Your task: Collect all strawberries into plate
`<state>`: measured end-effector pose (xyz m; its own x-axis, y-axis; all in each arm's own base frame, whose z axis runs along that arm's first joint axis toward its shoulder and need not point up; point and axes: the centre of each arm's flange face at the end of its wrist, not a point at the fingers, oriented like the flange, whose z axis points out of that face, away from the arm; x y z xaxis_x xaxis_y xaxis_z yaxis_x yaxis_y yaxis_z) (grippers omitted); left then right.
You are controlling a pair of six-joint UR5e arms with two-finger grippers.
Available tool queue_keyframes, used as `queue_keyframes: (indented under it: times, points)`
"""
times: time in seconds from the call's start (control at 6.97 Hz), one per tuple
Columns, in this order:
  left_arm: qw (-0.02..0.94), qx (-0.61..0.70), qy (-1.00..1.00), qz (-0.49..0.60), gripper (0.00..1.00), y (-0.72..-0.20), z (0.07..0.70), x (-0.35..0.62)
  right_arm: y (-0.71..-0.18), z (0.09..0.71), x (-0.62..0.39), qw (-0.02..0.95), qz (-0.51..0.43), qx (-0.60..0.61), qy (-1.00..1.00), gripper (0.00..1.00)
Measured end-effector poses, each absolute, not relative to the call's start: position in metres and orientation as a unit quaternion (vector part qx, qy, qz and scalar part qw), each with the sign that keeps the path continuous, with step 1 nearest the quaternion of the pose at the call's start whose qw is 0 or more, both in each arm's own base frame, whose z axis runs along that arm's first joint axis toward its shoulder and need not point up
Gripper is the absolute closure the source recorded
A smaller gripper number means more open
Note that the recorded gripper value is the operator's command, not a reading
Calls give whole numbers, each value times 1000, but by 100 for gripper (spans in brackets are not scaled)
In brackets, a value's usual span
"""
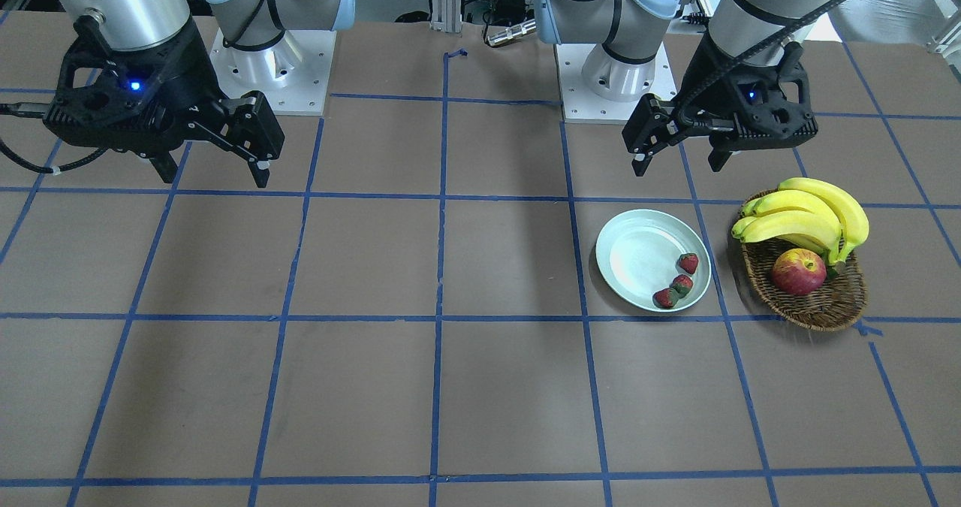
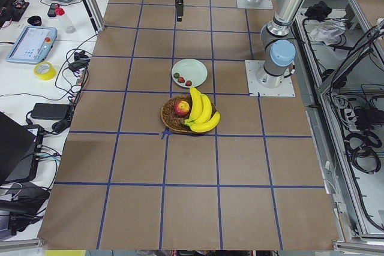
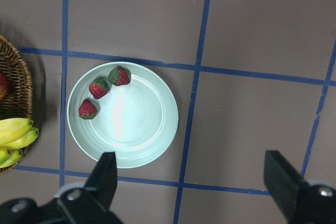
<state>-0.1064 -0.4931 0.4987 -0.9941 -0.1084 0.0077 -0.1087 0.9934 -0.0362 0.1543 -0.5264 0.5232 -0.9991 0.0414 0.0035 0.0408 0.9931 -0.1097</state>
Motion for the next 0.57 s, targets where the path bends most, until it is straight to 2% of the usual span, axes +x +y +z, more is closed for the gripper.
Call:
queue_keyframes:
  times: [0.57]
  points:
    - [5,53,-999,5,0,-484,492,-108,-526,523,154,3,55,-20,-998,0]
